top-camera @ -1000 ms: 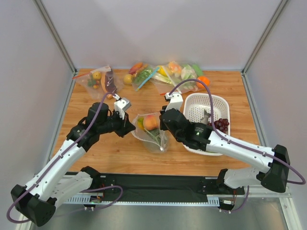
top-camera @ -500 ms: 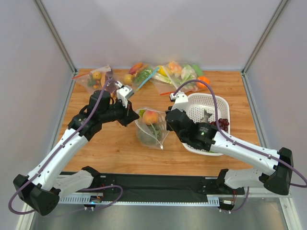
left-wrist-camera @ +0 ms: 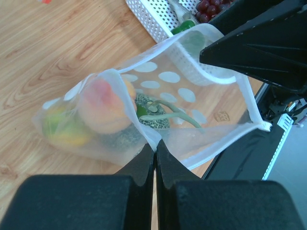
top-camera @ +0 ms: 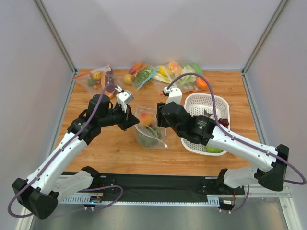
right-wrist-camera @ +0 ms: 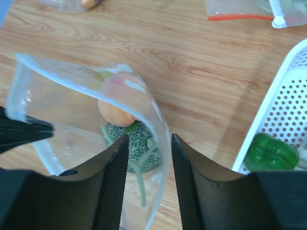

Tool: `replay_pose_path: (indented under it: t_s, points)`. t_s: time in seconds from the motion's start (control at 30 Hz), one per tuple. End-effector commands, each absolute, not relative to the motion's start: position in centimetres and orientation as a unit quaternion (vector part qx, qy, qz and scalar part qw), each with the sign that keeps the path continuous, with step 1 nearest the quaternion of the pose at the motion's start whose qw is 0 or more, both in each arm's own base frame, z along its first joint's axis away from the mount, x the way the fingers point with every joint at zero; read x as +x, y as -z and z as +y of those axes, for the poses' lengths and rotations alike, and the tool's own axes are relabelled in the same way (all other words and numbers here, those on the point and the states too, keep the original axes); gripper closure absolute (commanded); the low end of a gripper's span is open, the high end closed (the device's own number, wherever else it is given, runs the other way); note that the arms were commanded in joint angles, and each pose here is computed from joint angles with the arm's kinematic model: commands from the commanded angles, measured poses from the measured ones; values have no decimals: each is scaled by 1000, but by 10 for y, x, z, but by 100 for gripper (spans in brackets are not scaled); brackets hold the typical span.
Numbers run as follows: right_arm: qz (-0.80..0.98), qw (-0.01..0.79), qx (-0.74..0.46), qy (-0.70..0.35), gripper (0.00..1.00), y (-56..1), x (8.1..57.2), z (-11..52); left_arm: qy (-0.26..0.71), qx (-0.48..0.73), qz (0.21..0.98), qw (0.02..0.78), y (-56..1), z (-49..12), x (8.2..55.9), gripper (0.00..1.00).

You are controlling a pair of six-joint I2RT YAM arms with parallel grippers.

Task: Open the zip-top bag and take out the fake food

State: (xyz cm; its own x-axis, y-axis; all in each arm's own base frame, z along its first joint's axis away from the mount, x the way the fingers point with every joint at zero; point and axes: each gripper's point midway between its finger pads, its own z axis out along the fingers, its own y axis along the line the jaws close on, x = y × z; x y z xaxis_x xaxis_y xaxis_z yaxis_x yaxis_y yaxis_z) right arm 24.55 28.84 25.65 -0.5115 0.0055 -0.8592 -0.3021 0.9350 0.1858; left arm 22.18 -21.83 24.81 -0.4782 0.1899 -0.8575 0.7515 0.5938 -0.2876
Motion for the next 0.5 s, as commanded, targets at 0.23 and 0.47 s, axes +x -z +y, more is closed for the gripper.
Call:
replay_pose_path:
  t_s: [0.23,0.47]
  points:
    - [819,515,-131,-217,51,-320,221,312,354,316,753,456,-274,-221,217,100]
    - [804,490,-176,-287,55,-321,203,348,353,316,753,457,-273,-220,217,100]
